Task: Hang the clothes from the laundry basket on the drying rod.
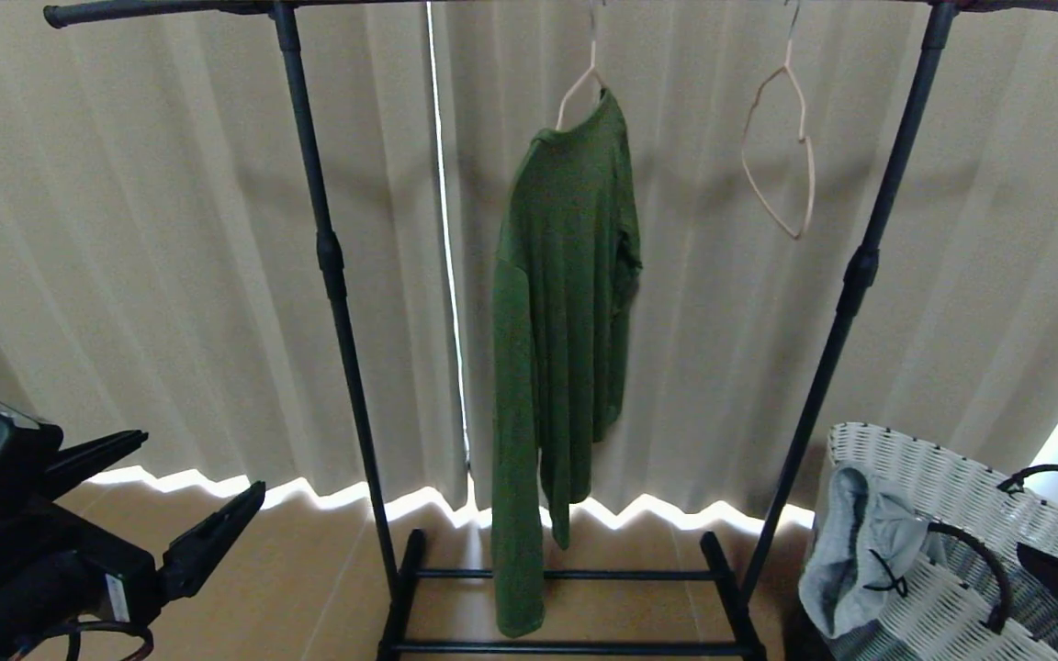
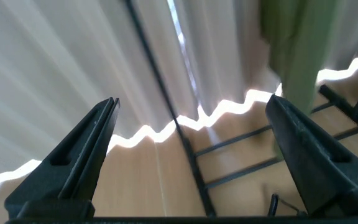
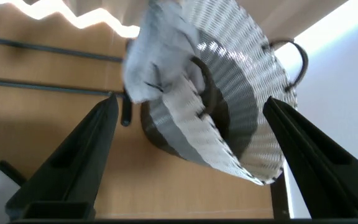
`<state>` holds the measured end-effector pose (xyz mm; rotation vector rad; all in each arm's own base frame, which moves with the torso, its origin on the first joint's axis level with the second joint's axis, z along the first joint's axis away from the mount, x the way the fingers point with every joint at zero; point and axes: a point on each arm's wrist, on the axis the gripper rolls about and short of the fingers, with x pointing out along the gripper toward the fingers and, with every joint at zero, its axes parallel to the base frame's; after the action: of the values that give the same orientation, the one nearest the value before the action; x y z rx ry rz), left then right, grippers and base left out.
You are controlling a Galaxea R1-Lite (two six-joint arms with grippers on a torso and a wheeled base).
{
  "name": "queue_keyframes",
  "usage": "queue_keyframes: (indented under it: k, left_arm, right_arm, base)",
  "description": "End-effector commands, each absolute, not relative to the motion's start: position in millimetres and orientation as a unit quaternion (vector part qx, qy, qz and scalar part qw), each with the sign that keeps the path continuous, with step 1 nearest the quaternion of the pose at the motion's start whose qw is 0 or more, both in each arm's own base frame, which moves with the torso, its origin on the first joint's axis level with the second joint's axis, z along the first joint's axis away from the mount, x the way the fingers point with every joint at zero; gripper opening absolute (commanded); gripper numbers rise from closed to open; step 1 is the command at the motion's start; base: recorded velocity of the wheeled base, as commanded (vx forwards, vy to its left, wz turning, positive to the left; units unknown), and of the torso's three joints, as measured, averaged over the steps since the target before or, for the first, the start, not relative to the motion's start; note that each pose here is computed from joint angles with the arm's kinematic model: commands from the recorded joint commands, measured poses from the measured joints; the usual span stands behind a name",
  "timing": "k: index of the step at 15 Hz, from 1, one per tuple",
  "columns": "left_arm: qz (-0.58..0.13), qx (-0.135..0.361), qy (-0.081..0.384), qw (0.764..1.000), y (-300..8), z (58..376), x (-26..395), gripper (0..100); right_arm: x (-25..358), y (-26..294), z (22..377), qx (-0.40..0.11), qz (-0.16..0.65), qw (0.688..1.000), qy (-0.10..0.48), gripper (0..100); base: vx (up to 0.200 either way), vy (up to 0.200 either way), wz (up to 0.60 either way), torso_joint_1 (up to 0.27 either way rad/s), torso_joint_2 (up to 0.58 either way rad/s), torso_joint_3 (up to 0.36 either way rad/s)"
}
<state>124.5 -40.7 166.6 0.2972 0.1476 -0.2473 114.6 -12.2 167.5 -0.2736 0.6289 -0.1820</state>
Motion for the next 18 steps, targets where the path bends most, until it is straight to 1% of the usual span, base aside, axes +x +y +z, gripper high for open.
queue_keyframes:
  k: [1, 5, 9, 14, 15, 18]
  left_arm:
    - [-0.124, 0.148, 0.075, 0.978, -40.8, 165.5, 124.3, 100]
    - [-0.124, 0.151, 0.077, 0.978, -40.7, 164.2, 123.9, 100]
    - [-0.125, 0.151, 0.08, 0.977, -40.5, 162.5, 123.3, 100]
    - [-0.125, 0.149, 0.082, 0.977, -41.2, 162.9, 125.3, 100]
    - [-0.125, 0.149, 0.082, 0.977, -41.2, 162.9, 125.3, 100]
    - [-0.125, 0.149, 0.084, 0.977, -41.5, 162.7, 126.2, 100]
  right_arm:
    - [114.0, -11.4, 165.5, -0.135, -0.086, 0.937, 0.31, 100]
    - [113.4, -10.3, 162.4, -0.137, -0.081, 0.935, 0.316, 100]
    - [113.0, -6.5, 159.8, -0.144, -0.064, 0.935, 0.318, 100]
    - [115.1, 5.6, 159.4, -0.162, -0.014, 0.935, 0.314, 100]
    - [115.1, 6.3, 159.4, -0.164, -0.011, 0.935, 0.313, 100]
    - [125.4, 8.3, 155.2, -0.196, 0.004, 0.926, 0.321, 100]
  base:
    - [0.0, -0.2, 0.0, 0.002, -0.01, 0.002]
    - [0.0, -0.2, 0.0, -0.001, 0.0, 0.004]
    - [0.0, 0.0, 0.0, 0.0, 0.0, 0.0]
    - [0.0, 0.0, 0.0, 0.0, 0.0, 0.0]
    - [0.2, 0.0, 0.0, 0.002, 0.0, -0.002]
    - [0.2, 0.0, 0.0, 0.004, 0.0, 0.004]
